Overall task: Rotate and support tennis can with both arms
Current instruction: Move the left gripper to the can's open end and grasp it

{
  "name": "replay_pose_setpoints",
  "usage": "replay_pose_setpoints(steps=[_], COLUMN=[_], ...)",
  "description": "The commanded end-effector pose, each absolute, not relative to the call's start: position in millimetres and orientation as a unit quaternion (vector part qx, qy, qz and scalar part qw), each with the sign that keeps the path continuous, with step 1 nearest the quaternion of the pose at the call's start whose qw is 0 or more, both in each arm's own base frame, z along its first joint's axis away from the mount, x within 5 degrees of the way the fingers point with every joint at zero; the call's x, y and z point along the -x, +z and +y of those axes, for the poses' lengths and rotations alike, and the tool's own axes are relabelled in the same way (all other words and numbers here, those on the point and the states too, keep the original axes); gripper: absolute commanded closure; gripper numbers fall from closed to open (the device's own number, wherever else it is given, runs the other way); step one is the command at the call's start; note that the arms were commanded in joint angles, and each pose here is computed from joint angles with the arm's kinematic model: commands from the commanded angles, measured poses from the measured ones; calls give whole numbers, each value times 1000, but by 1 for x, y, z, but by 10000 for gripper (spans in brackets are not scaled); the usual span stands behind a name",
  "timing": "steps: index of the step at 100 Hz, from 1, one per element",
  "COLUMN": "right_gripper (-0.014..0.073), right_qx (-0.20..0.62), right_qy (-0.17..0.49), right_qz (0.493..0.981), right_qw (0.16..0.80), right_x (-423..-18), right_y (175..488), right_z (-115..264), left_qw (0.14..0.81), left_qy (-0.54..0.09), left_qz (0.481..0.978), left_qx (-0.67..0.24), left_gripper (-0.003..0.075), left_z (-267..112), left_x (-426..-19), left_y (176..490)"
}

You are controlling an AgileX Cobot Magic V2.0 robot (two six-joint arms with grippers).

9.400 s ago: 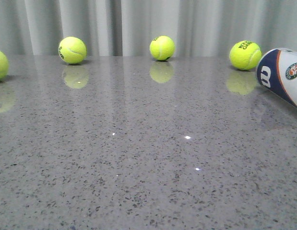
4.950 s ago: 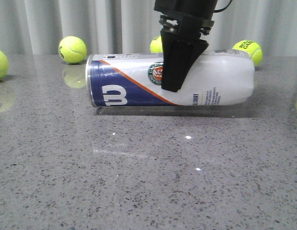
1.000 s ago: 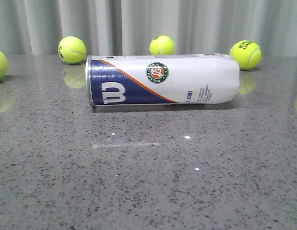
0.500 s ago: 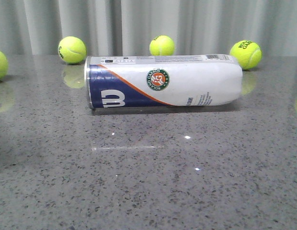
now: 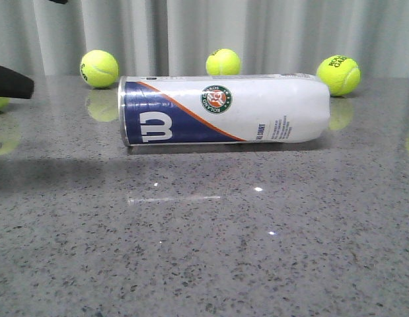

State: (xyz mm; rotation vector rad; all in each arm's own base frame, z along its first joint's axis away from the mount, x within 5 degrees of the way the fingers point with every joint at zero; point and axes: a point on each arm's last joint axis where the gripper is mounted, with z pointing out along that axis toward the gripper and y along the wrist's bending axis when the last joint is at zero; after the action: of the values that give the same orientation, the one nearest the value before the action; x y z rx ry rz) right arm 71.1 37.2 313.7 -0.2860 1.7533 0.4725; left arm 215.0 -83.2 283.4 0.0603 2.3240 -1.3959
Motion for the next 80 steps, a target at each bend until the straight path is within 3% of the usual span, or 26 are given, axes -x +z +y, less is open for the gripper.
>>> replay_pose_setpoints(steps=[1, 22, 80], right_gripper=[651, 651, 651], right_qx=[124, 124, 124], right_qy=[212, 212, 212], right_qz=[721, 721, 721], right_qw=[648, 648, 648], right_x=[-71, -71, -71], right_y=[330, 330, 330], right_z=[37, 37, 37], left_qw=[225, 207, 163], left_qy=[-558, -571, -598], left_qz=[798, 794, 783], left_qx=[-17, -12, -53], left_gripper=[124, 124, 139], left_z=[-88, -92, -141], left_x=[-227, -253, -298], left_y=[294, 274, 259])
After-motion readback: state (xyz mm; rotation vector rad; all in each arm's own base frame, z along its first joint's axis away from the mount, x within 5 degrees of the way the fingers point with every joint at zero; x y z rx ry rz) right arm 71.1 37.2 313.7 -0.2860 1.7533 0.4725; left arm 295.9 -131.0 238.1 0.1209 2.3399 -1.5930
